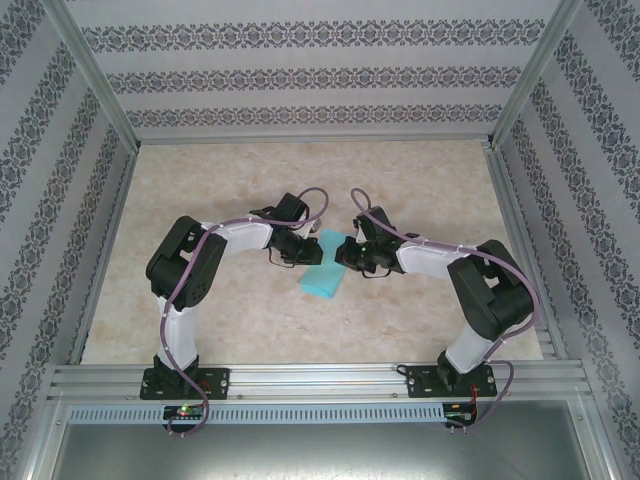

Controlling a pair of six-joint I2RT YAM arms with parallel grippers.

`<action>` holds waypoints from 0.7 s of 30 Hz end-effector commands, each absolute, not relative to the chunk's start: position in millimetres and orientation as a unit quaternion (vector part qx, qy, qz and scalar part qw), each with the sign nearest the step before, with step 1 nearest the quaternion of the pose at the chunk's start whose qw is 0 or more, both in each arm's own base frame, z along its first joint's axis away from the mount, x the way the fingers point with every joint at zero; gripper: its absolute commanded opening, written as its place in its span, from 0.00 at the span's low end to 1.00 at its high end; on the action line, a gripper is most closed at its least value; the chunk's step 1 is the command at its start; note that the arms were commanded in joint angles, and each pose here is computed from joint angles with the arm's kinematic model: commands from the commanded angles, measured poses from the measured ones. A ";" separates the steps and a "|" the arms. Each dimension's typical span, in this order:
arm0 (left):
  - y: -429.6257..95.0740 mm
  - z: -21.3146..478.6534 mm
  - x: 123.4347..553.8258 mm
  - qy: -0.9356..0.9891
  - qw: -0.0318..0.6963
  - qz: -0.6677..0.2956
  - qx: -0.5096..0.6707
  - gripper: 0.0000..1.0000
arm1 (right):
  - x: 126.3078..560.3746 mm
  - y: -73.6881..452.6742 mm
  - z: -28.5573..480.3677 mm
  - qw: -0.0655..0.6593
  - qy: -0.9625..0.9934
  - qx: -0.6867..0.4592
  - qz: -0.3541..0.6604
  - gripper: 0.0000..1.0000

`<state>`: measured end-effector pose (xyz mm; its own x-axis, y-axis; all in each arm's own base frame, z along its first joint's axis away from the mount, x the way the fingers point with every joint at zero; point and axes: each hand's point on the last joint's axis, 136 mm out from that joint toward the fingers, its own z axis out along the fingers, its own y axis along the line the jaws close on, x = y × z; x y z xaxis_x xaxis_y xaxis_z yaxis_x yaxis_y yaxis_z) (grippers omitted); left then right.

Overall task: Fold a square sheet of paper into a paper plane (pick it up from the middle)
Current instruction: Fold the square sheet of paper in half at the center of the table.

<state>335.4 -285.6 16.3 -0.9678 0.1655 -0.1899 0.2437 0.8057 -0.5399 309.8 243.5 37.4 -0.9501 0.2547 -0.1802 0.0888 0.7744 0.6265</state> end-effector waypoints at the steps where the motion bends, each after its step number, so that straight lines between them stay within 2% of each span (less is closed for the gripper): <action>1: -242.5 -43.5 295.4 0.978 -0.023 -0.186 0.092 0.19 | 304.1 245.1 21.5 0.113 0.933 0.101 0.326 0.09; 9: -242.1 -45.9 297.0 0.979 -0.027 -0.180 0.093 0.19 | 288.1 239.2 3.0 0.091 0.938 0.099 0.319 0.09; 21: -242.2 -50.3 297.7 0.979 -0.034 -0.175 0.097 0.19 | 269.0 226.7 12.9 0.091 0.945 0.082 0.303 0.09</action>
